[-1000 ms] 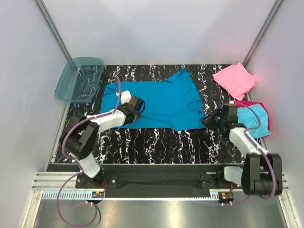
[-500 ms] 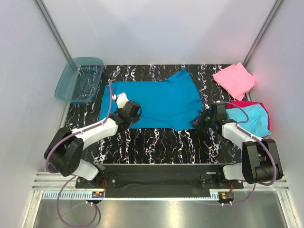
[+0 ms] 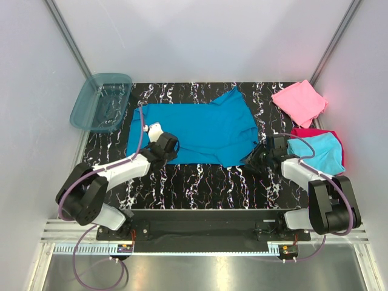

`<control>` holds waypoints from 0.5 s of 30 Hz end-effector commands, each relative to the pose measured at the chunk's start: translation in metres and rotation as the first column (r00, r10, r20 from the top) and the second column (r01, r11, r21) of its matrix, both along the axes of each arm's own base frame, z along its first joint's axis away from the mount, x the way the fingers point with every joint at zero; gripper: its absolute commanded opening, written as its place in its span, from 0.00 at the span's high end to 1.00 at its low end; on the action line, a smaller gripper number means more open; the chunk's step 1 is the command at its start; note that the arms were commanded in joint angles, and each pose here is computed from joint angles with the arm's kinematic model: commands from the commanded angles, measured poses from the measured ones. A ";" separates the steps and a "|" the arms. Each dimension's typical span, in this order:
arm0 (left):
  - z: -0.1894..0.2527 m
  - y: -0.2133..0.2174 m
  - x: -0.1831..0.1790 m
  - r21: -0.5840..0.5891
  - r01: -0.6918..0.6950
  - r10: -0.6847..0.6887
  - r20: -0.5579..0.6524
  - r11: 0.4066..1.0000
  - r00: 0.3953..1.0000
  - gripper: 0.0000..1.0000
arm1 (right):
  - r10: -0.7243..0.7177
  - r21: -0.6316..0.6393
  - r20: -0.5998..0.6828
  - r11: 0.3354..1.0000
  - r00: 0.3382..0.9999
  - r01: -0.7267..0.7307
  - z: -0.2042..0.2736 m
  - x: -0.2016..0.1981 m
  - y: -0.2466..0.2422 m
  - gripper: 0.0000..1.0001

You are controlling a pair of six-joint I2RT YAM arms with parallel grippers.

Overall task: Fold and stack the t-shirts
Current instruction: Fold the tshirt

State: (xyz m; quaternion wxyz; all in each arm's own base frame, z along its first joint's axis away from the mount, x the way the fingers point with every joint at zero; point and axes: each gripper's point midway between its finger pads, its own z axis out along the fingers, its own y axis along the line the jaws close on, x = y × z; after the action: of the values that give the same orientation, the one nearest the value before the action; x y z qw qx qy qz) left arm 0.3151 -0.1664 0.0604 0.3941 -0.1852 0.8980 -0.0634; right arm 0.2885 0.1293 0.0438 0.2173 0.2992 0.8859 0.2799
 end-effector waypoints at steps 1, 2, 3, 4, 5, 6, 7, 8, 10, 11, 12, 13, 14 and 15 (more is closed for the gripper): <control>0.019 -0.006 0.009 -0.047 0.005 -0.002 0.072 0.999 0.997 0.57 | -0.018 -0.038 -0.003 0.999 1.000 0.018 -0.003 -0.008 -0.006 0.58; 0.019 -0.007 0.009 -0.049 0.007 -0.003 0.073 0.999 0.997 0.57 | -0.016 -0.042 -0.007 0.999 1.000 0.016 -0.005 -0.010 -0.007 0.57; 0.019 -0.007 0.009 -0.050 0.008 -0.004 0.072 0.999 0.997 0.57 | -0.018 -0.047 -0.009 0.999 1.000 0.017 -0.005 -0.011 -0.008 0.57; 0.020 -0.008 0.009 -0.052 0.010 -0.006 0.075 0.999 0.997 0.57 | -0.017 -0.050 -0.016 0.999 1.000 0.016 -0.007 -0.014 -0.009 0.57; 0.020 -0.008 0.010 -0.053 0.009 -0.005 0.075 0.999 0.997 0.57 | -0.019 -0.052 -0.014 0.999 1.000 0.018 -0.007 -0.014 -0.009 0.57; 0.020 -0.008 0.010 -0.052 0.009 -0.005 0.074 0.999 0.997 0.57 | -0.021 -0.055 -0.018 0.998 1.000 0.020 -0.009 -0.015 -0.010 0.56; 0.020 -0.009 0.010 -0.052 0.011 -0.007 0.073 0.999 0.997 0.57 | -0.021 -0.056 -0.013 0.998 1.000 0.020 -0.007 -0.013 -0.009 0.56; 0.020 -0.009 0.010 -0.051 0.012 -0.008 0.073 0.999 0.997 0.57 | -0.020 -0.060 -0.018 0.998 1.000 0.019 -0.009 -0.013 -0.010 0.56; 0.021 -0.009 0.010 -0.051 0.013 -0.009 0.076 0.999 0.997 0.57 | -0.020 -0.068 -0.006 0.997 1.000 0.020 -0.007 -0.006 -0.010 0.55; 0.022 -0.009 0.011 -0.052 0.012 -0.008 0.079 0.999 0.997 0.57 | -0.021 -0.074 -0.014 0.997 1.000 0.020 -0.010 -0.005 -0.011 0.55; 0.021 -0.007 0.010 -0.048 0.011 -0.007 0.078 0.999 0.997 0.57 | -0.020 -0.076 -0.012 0.997 1.000 0.019 -0.010 -0.003 -0.010 0.56; 0.022 -0.006 0.010 -0.047 0.009 -0.005 0.081 0.999 0.997 0.57 | -0.022 -0.075 0.001 0.997 1.000 0.022 -0.008 0.002 -0.010 0.56; 0.023 -0.005 0.009 -0.046 0.008 -0.004 0.084 0.999 0.996 0.57 | -0.020 -0.079 -0.009 0.997 1.000 0.020 -0.012 0.003 -0.009 0.56; 0.024 -0.004 0.009 -0.045 0.006 -0.002 0.087 0.999 0.996 0.57 | -0.021 -0.079 -0.007 0.997 1.000 0.020 -0.012 0.006 -0.010 0.56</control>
State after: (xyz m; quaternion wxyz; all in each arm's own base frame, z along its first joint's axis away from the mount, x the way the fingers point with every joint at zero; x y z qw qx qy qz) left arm 0.3170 -0.1683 0.0631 0.3991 -0.1851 0.8953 -0.0700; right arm 0.2734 0.1192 0.0245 0.1993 0.3122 0.8962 0.2444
